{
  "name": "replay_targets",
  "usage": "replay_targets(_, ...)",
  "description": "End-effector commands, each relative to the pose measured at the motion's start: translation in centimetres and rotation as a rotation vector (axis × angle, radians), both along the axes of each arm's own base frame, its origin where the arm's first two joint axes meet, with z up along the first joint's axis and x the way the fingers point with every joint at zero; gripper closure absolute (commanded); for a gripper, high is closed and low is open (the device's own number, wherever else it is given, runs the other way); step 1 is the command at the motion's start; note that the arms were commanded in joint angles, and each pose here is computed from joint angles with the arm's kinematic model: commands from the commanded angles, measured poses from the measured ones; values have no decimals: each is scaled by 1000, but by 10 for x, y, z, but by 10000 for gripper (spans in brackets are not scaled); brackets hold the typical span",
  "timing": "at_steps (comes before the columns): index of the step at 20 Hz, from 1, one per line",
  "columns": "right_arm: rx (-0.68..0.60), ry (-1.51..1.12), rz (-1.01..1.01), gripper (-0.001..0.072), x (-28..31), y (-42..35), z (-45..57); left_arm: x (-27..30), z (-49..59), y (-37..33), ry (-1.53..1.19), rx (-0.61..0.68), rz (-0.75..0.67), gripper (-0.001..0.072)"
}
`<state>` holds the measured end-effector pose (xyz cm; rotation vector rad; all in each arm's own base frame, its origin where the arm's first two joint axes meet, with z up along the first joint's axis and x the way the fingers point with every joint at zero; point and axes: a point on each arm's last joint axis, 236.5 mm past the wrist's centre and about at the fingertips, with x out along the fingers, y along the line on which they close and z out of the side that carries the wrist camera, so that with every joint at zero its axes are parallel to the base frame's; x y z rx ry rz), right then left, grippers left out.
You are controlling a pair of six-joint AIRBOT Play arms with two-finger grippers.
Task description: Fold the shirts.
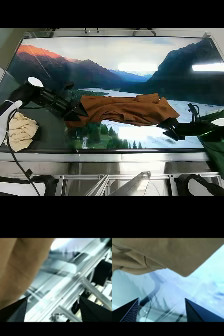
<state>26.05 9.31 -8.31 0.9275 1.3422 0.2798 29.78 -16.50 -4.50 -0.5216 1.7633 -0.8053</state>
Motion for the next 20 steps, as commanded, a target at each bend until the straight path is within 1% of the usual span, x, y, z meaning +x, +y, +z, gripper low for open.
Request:
replay_targets(1, 18, -45, -32, 94, 18, 14, -7, -13, -33, 19, 29, 145, -80, 4)
replay_targets(2, 44, -62, -38, 99, 23, 17, -5, -15, -32, 19, 36, 145, -84, 4)
replay_targets(4, 70, -100, -42, 259, 33, 20, -1, -17, -30, 26, 58, 151, -68, 5)
replay_targets(7, 55, -121, -52, 257, 39, 16, 0, -19, -29, 51, 51, 241, -29, 4)
replay_targets(9, 21, -127, -81, 258, 45, 9, -6, -21, -34, 61, 24, 269, 42, 4)
replay_targets(12, 5, -114, -109, 259, 48, 3, -15, -2, -59, 76, -70, 319, 181, 5)
replay_targets(13, 7, -104, -114, 259, 48, 3, -18, 1, -64, 78, -64, 320, 194, 5)
replay_targets(17, 40, -58, -130, 260, 50, 7, -30, 19, -81, 73, -24, 313, 165, 6)
replay_targets(18, 51, -76, -132, 275, 54, 9, -29, 24, -83, 71, -18, 311, 159, 8)
replay_targets(19, 61, -104, -134, 424, 59, 10, -26, 30, -83, 67, -28, 310, 145, 132)
replay_targets(20, 68, -135, -137, 544, 64, 10, -22, 37, -81, 65, -46, 308, 137, 361)
